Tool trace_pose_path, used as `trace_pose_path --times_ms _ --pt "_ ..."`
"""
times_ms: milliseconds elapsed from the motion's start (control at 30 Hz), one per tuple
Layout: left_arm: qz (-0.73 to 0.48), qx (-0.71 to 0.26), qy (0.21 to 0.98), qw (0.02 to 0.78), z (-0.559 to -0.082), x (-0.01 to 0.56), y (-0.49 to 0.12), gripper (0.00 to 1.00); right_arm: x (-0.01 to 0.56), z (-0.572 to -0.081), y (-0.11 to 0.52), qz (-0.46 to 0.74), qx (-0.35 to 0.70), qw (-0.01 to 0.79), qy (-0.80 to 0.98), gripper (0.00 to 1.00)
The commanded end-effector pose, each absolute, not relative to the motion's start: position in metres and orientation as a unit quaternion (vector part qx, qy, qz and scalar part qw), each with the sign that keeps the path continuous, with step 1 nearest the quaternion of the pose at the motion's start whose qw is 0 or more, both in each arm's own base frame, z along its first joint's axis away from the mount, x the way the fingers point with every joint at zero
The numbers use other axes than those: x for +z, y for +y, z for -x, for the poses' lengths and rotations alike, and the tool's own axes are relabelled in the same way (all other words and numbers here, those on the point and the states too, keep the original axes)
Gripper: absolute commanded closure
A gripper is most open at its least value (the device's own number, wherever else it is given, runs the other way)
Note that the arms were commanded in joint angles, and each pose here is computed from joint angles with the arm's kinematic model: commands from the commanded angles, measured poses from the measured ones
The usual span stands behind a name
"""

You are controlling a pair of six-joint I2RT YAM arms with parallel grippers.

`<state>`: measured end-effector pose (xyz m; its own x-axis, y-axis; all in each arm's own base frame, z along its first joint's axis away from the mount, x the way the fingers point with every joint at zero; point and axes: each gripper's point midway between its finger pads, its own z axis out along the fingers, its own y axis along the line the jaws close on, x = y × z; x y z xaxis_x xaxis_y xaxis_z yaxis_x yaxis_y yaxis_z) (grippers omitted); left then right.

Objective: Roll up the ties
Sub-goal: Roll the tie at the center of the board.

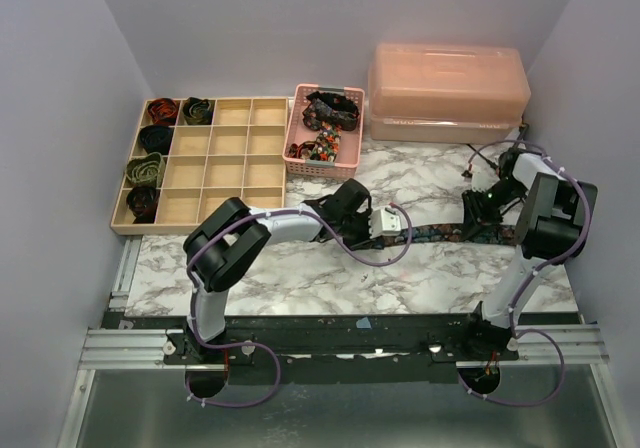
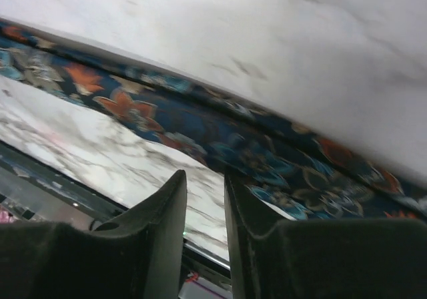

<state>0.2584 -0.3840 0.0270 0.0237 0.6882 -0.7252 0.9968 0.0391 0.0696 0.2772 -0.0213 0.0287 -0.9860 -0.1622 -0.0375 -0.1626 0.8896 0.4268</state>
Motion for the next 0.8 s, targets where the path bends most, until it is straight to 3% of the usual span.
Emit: trace_pose_path --times_ms 0,133,400,767 --pt "-0.663 -0.305 0.646 0.223 -0.217 0.001 -0.382 0.76 0.019 -0.260 -0.066 0.122 0.164 -0.033 0.978 0.70" --pt "-0.672 -0.324 0.632 0.209 -0.205 0.001 -0.382 0.77 0.028 -0.262 -0.073 0.159 0.157 -0.027 0.974 0.73" --pt "-0.688 -0.302 0.630 0.198 -0.202 -0.009 -0.368 0.80 0.086 -0.316 -0.001 0.133 0.286 0.077 0.946 0.69" --pt "-0.685 -0.299 0.635 0.198 -0.210 -0.001 -0.361 0.81 0.023 -0.310 0.025 0.167 0.249 0.033 0.954 0.64"
